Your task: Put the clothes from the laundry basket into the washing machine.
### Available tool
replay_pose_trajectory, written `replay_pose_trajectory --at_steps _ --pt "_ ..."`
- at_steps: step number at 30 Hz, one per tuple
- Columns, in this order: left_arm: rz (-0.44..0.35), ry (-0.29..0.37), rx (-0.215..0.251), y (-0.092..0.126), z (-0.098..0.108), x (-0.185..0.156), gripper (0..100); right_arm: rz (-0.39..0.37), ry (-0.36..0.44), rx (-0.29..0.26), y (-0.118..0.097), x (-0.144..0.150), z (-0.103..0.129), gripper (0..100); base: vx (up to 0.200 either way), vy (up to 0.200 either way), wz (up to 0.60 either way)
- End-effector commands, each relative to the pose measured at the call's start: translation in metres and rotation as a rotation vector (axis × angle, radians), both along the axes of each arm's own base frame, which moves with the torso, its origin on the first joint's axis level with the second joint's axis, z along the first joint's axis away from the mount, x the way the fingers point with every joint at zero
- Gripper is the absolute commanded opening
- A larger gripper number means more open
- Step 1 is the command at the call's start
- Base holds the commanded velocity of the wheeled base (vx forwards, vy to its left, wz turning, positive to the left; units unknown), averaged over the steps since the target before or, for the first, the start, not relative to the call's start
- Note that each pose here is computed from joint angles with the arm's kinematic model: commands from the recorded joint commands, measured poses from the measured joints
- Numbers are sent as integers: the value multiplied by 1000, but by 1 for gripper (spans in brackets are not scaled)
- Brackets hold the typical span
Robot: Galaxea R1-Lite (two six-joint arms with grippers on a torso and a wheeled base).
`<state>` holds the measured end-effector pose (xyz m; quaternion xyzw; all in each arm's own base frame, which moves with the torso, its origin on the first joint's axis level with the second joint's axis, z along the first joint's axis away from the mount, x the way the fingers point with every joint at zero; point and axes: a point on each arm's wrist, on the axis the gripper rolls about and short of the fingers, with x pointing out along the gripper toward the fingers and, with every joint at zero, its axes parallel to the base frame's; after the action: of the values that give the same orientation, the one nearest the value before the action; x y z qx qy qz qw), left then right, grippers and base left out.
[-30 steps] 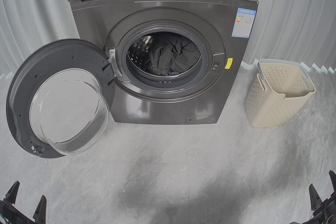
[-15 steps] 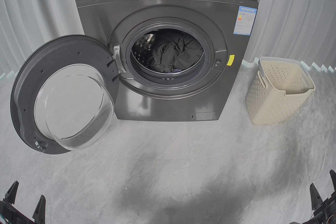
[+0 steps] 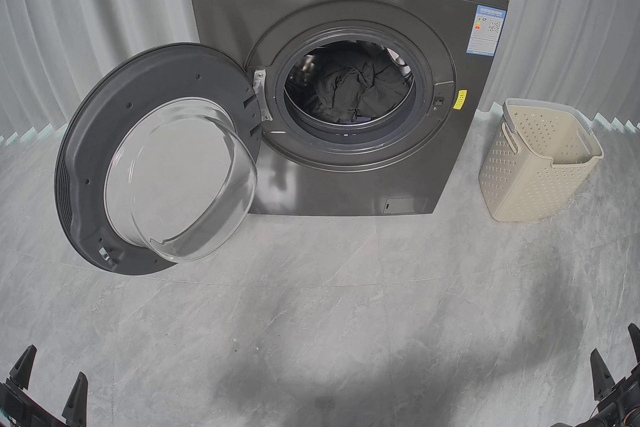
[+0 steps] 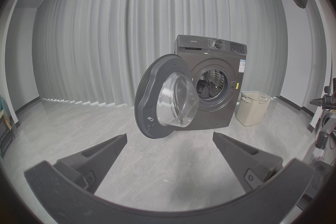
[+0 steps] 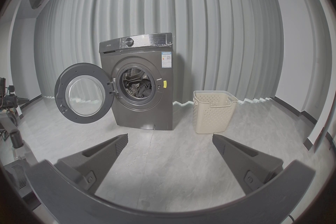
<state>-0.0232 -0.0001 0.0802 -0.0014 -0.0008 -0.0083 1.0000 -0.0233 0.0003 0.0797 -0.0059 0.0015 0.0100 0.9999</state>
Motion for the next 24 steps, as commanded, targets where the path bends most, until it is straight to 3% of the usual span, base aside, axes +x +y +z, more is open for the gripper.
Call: replay_pose_trajectory --at_steps 1,16,24 --pt "-2 3 -3 0 -5 0 100 1 3 0 0 0 -4 100 0 0 0" --pt "-8 3 -8 0 -5 0 100 0 3 0 0 0 -4 100 200 0 0" --pt "-6 2 -8 0 -4 0 100 0 3 0 0 0 -4 100 0 0 0"
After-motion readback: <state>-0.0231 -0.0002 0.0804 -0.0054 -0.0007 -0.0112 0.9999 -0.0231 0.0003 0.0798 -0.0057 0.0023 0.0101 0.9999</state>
